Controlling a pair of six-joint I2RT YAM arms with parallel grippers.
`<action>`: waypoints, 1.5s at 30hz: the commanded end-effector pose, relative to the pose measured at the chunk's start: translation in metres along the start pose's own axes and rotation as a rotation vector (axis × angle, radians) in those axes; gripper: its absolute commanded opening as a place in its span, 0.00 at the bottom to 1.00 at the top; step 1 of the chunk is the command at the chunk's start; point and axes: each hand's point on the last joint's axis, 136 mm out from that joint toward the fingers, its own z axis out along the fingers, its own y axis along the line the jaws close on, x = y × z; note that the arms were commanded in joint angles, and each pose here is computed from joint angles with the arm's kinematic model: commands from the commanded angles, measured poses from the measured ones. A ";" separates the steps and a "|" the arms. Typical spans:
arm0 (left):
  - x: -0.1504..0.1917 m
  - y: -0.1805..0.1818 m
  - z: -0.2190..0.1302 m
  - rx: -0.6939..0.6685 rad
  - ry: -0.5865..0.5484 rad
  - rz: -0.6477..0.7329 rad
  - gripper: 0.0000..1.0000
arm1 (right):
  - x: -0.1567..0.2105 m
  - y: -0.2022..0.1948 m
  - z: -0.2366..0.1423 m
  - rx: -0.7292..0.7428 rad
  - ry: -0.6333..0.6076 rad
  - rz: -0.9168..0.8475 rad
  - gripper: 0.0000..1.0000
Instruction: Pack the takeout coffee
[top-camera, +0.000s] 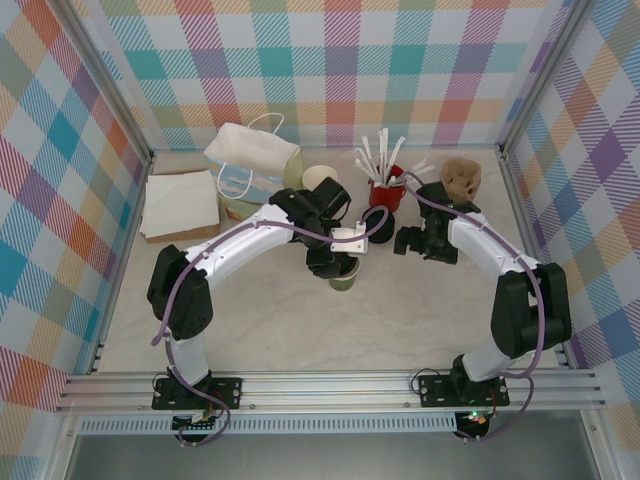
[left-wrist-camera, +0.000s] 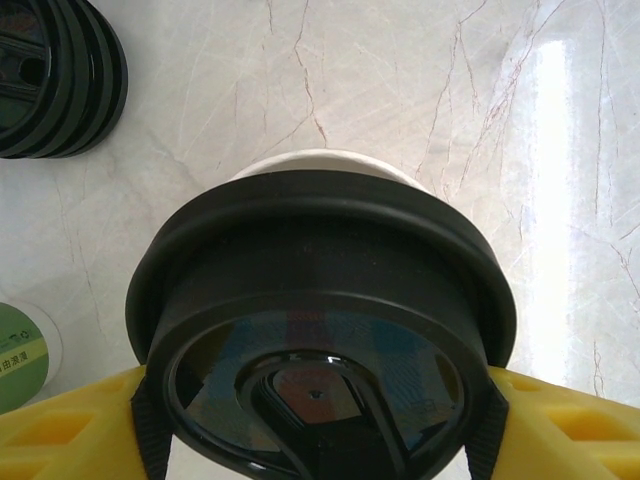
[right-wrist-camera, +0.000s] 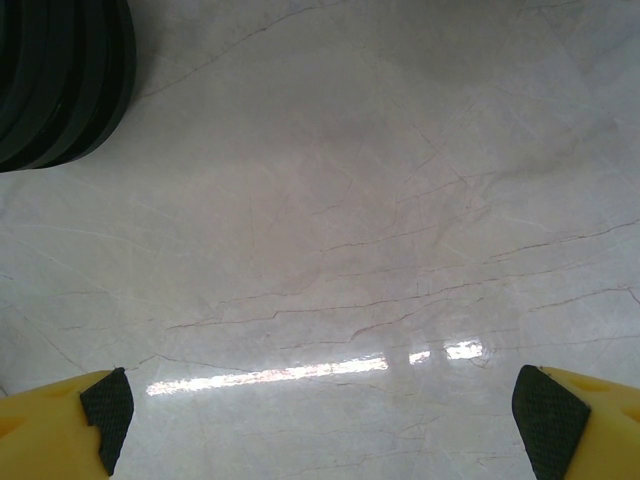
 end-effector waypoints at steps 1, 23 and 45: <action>-0.005 -0.009 0.000 0.038 0.010 0.021 0.74 | 0.005 -0.001 0.006 -0.008 0.022 -0.001 0.99; -0.024 0.004 -0.036 -0.084 -0.120 -0.020 0.91 | -0.001 0.019 -0.018 -0.158 -0.036 -0.010 0.99; 0.008 0.036 -0.117 -0.384 -0.567 -0.745 0.97 | -0.003 0.071 -0.099 -0.480 -0.085 -0.055 0.98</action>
